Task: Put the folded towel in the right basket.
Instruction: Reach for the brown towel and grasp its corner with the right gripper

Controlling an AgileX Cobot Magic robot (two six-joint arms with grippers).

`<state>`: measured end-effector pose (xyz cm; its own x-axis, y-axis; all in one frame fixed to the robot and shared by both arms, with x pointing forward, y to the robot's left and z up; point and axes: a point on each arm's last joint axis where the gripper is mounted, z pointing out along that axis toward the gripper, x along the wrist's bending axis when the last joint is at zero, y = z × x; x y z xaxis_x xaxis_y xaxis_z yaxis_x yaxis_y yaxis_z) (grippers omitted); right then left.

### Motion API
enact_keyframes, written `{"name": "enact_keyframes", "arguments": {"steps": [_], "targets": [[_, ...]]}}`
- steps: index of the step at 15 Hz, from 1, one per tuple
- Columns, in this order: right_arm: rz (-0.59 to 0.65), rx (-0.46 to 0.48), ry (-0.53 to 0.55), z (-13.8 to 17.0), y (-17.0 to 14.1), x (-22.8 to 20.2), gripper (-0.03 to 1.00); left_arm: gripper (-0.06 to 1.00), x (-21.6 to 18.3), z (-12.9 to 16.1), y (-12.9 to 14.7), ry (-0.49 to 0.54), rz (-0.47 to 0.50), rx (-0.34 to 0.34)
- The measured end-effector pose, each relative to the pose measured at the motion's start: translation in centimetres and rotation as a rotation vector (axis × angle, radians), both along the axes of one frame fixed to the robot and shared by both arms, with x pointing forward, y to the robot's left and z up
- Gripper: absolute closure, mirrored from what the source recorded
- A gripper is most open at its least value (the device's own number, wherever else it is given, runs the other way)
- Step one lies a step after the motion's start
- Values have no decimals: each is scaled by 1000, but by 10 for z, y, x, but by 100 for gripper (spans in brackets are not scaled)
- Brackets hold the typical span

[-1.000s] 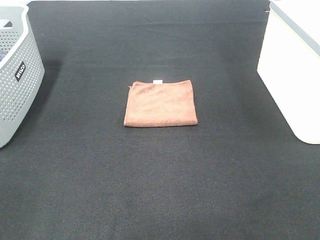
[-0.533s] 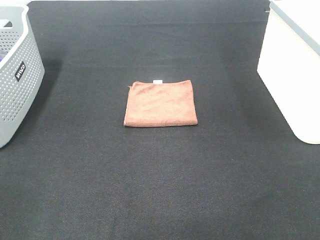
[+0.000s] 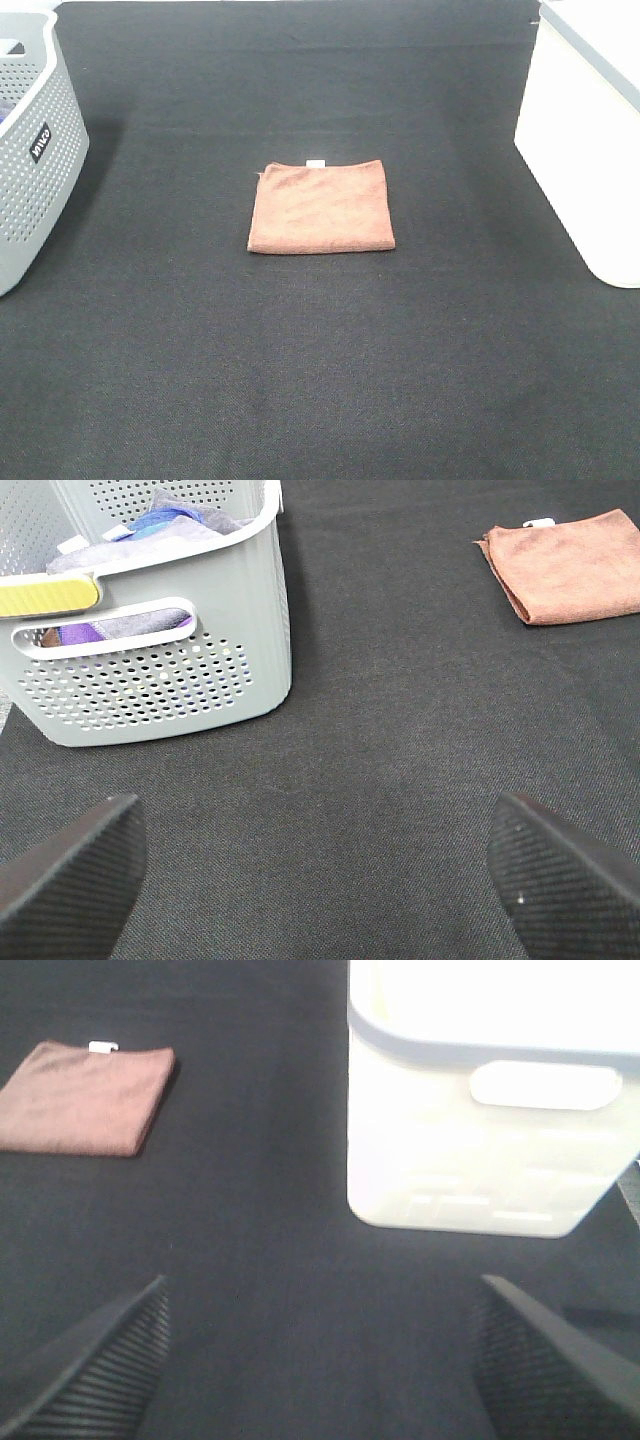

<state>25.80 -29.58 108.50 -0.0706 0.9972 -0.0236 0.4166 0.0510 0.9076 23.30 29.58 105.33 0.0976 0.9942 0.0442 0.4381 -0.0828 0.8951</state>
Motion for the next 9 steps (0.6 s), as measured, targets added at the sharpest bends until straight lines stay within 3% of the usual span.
{"name": "enact_keyframes", "arguments": {"steps": [5, 9], "targets": [[-3, 0, 56, 35, 2, 55, 20, 6, 0, 0, 0, 0, 0, 0], [-2, -6, 199, 60, 4, 137, 20, 6, 0, 0, 0, 0, 0, 0]]}}
